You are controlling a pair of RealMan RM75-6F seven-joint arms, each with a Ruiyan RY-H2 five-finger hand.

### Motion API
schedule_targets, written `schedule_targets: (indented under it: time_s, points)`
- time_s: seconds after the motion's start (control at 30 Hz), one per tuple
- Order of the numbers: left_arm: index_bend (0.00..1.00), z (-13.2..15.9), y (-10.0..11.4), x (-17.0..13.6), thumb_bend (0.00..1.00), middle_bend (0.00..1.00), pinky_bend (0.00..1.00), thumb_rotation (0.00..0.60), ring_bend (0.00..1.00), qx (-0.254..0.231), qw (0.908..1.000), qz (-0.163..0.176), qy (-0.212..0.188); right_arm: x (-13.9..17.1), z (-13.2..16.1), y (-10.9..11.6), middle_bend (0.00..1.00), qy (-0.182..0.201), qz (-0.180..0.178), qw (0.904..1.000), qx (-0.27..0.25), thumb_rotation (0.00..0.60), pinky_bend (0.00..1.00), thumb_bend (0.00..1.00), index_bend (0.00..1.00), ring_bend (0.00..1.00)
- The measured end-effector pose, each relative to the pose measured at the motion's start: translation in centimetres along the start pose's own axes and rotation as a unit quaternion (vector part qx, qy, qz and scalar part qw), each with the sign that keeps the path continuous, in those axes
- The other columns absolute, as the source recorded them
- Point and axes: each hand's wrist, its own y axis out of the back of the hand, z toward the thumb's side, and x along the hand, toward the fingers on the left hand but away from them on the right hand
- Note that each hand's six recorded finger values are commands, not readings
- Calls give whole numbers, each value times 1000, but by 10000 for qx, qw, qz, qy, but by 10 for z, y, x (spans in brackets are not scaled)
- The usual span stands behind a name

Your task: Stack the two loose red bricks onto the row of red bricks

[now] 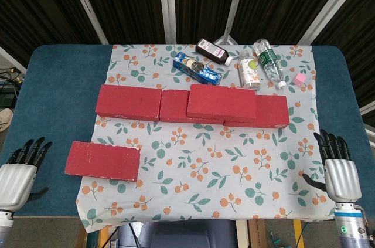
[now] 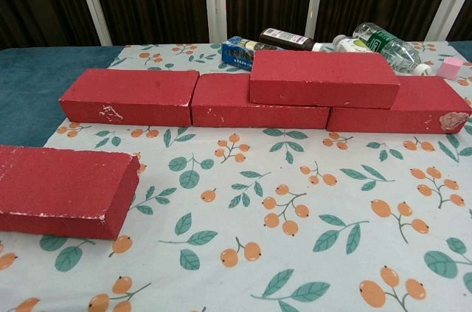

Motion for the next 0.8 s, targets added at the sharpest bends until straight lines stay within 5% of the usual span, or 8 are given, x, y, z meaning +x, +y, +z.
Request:
schedule_targets:
  time_s: [0.47,0.8]
  points:
    - [0,22,-3,58,0,0,31,600,0,563,9886,-1356,-317,0,3,-7,0,-159,187,9996,-168,600,0,0,0,0]
    - [0,61,-17,89,0,0,31,600,0,686,9838,-1528,-633,-3,0,-8,0,-273,175,9991,-271,600,0,0,0,0]
